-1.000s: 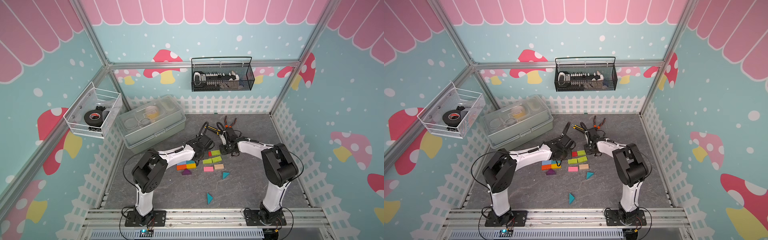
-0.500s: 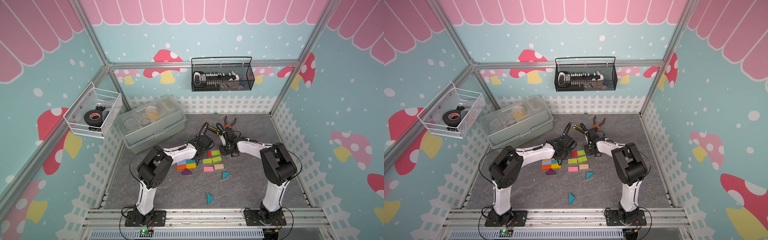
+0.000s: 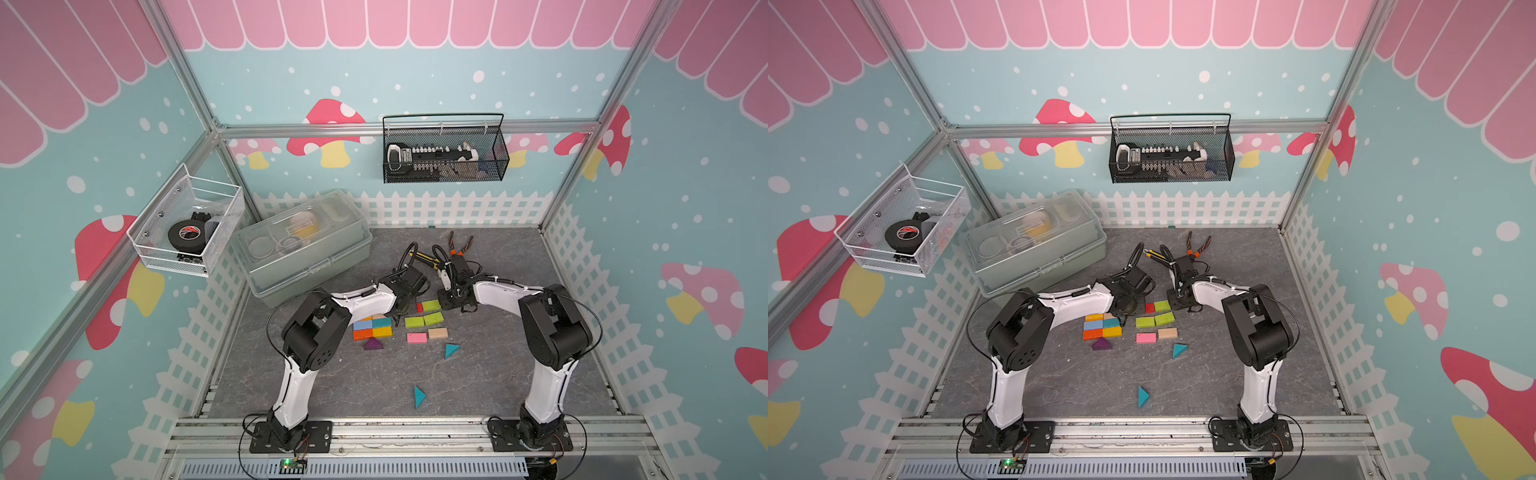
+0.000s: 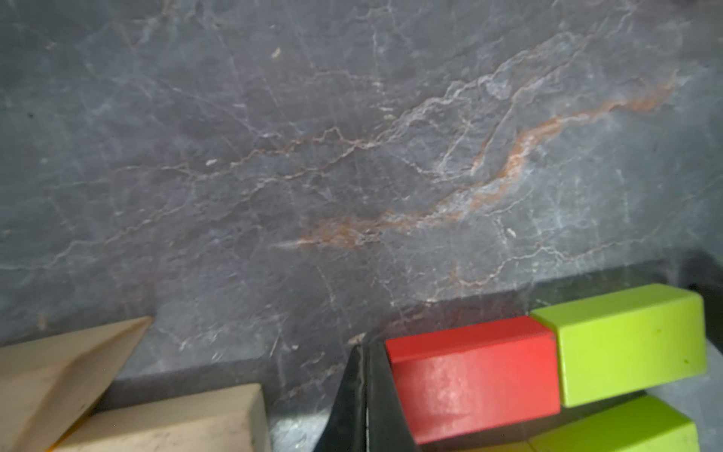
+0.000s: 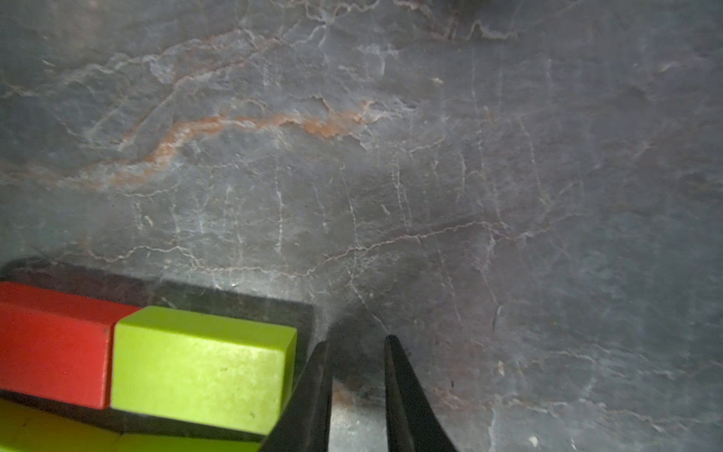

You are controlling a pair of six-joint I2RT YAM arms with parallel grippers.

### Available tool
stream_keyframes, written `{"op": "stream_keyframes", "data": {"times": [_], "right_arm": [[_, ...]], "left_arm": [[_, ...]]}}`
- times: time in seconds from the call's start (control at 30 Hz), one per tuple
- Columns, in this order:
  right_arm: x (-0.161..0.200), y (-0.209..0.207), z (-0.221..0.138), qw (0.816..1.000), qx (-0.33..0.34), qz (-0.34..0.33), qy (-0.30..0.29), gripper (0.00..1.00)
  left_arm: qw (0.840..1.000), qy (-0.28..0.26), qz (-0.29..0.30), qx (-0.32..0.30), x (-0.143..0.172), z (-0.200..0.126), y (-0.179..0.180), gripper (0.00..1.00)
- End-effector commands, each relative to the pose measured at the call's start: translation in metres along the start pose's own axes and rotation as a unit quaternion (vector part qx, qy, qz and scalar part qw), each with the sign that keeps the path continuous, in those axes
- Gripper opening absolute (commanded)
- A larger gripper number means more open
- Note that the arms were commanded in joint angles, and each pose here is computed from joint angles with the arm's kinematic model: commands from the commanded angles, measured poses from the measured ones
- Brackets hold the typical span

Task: Assemble a piece of candy with building blocks
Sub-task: Assemble the building blocks at the center of the board.

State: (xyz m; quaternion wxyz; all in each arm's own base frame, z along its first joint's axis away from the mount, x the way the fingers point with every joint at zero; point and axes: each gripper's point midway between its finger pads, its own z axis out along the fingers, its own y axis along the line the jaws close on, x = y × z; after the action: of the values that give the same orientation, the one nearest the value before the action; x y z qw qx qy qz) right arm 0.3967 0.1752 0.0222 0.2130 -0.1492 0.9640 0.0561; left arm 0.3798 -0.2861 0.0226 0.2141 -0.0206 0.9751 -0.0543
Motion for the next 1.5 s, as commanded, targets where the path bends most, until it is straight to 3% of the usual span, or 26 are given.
{"op": "stream_keyframes", "data": {"times": [0.0,0.77,1.07,1.47], "right_arm": [[0.021,0.006,0.009,0.999,-0.019,0.007,0.038,0.24],[0.027,0.017,-0.006,0.998,-0.048,0.011,0.030,0.23],[0.026,0.004,-0.011,1.000,-0.010,0.009,0.026,0.23],[0.026,0.015,-0.012,0.999,-0.042,0.006,0.020,0.22]], "left_arm": [[1.000,0.000,0.005,0.004,-0.006,0.006,-0.003,0.03],[1.000,0.007,-0.012,0.008,0.013,0.003,0.005,0.05],[1.000,0.004,-0.006,-0.004,0.014,0.003,0.011,0.10],[1.000,0.017,-0.003,0.003,0.026,0.005,0.009,0.09]]}}
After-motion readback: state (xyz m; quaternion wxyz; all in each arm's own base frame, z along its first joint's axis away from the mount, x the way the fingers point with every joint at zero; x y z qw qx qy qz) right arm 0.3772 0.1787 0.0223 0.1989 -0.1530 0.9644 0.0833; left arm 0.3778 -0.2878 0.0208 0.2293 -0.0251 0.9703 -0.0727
